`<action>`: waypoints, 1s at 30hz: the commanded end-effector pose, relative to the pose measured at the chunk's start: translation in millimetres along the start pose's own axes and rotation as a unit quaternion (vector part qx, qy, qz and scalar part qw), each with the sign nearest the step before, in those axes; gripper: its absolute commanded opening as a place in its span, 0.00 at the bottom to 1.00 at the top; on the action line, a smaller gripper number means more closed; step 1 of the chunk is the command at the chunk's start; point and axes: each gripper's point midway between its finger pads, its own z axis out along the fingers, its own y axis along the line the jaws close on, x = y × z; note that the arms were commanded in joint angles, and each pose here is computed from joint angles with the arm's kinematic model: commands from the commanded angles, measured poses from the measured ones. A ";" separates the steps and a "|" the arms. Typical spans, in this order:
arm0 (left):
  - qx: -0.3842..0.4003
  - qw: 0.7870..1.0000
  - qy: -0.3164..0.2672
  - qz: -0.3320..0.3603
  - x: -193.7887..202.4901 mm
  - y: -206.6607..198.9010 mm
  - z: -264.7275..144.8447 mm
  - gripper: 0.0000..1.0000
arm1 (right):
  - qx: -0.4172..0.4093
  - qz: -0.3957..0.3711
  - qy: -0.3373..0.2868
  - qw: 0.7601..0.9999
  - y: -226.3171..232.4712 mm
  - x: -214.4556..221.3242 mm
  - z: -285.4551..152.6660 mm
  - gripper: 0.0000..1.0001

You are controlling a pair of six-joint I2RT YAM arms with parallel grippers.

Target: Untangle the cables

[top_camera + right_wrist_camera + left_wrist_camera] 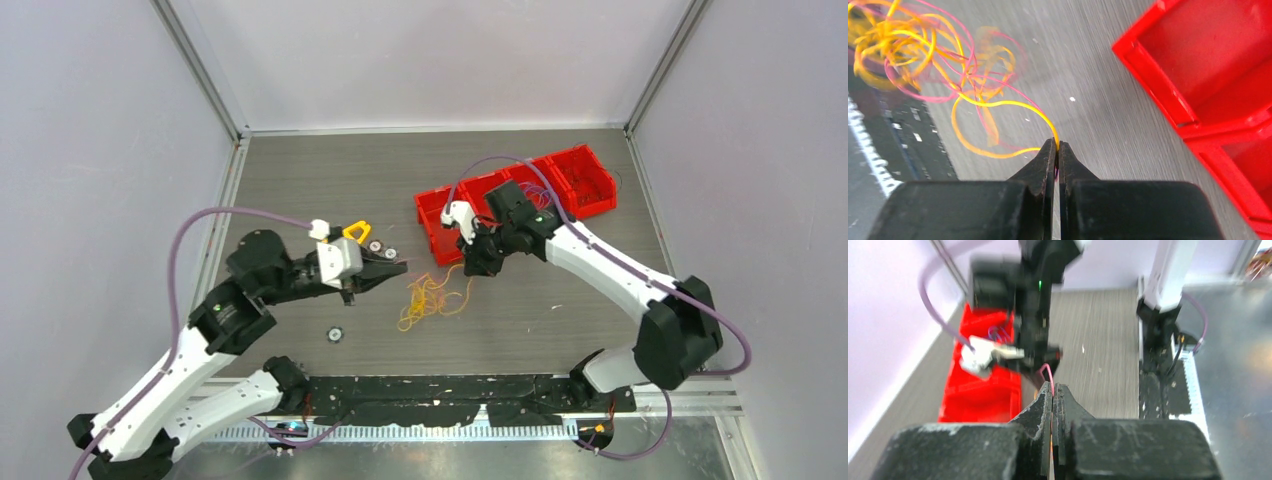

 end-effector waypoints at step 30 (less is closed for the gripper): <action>-0.066 0.983 -0.145 -0.093 -160.6 56.1 0.2 0.00 | 0.040 -0.055 -0.278 0.958 23.5 -91.9 -96.0 0.96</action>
